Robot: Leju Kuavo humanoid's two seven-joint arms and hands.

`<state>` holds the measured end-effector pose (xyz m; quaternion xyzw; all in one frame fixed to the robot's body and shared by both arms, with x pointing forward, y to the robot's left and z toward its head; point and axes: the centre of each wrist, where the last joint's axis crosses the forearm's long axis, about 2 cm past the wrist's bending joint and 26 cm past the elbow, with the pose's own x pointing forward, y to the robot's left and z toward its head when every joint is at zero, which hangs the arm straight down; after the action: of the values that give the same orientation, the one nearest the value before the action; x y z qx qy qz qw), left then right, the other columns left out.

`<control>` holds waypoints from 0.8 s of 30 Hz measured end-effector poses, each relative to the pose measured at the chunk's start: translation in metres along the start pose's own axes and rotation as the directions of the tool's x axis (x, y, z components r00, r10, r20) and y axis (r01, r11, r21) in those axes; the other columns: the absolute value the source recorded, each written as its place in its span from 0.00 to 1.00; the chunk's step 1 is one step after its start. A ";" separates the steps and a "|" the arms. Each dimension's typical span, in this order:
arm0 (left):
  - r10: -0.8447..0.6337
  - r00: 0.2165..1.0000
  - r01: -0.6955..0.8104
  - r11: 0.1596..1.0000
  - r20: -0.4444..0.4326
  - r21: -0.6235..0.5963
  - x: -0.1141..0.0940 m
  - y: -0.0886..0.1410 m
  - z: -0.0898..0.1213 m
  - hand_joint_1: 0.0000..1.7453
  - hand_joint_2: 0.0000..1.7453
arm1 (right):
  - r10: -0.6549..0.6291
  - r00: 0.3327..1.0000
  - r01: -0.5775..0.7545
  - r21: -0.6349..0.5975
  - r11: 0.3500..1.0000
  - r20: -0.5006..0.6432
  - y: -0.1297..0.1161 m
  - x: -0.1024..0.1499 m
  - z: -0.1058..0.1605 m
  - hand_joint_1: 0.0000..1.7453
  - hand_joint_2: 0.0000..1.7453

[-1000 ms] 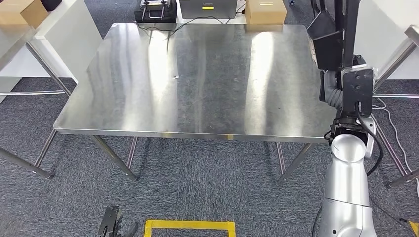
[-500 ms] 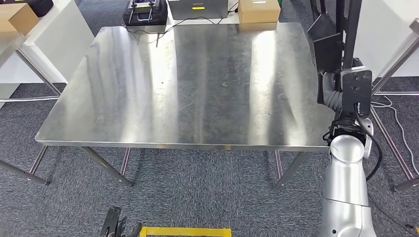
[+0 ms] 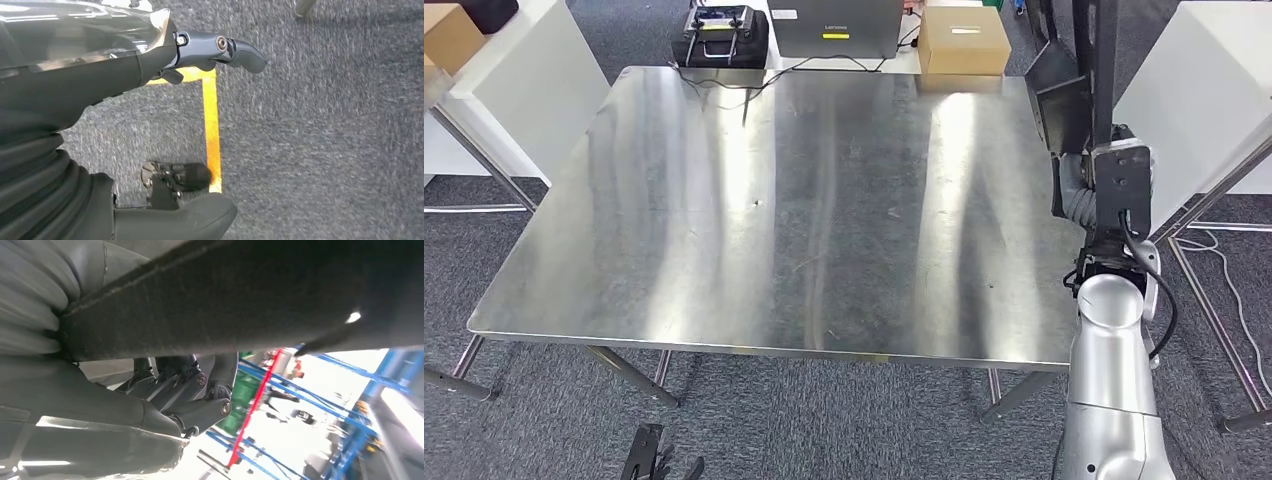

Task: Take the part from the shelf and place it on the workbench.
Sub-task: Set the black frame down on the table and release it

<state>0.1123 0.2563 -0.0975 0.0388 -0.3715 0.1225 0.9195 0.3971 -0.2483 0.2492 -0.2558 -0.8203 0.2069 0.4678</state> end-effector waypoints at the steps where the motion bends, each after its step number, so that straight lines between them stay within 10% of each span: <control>1: 0.002 1.000 -0.002 1.000 -0.001 -0.001 0.000 -0.001 0.000 0.00 1.00 | 0.044 0.999 -0.044 0.010 0.999 -0.013 0.001 0.000 -0.001 1.00 1.00; 11: 0.007 0.998 -0.008 1.000 0.055 0.014 0.007 -0.006 -0.003 0.00 1.00 | 0.559 0.825 -0.545 0.141 0.826 -0.084 0.028 -0.016 -0.027 1.00 1.00; 24: 0.032 0.996 -0.032 0.999 0.085 0.001 0.016 -0.004 -0.009 0.00 1.00 | 0.778 0.626 -0.720 0.350 0.599 -0.043 0.067 -0.026 -0.034 1.00 1.00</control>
<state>0.1308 0.2573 -0.0926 0.0389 -0.4109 0.1358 0.9007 0.4530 -0.2084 0.2089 -0.5222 -0.5454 0.4806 0.4459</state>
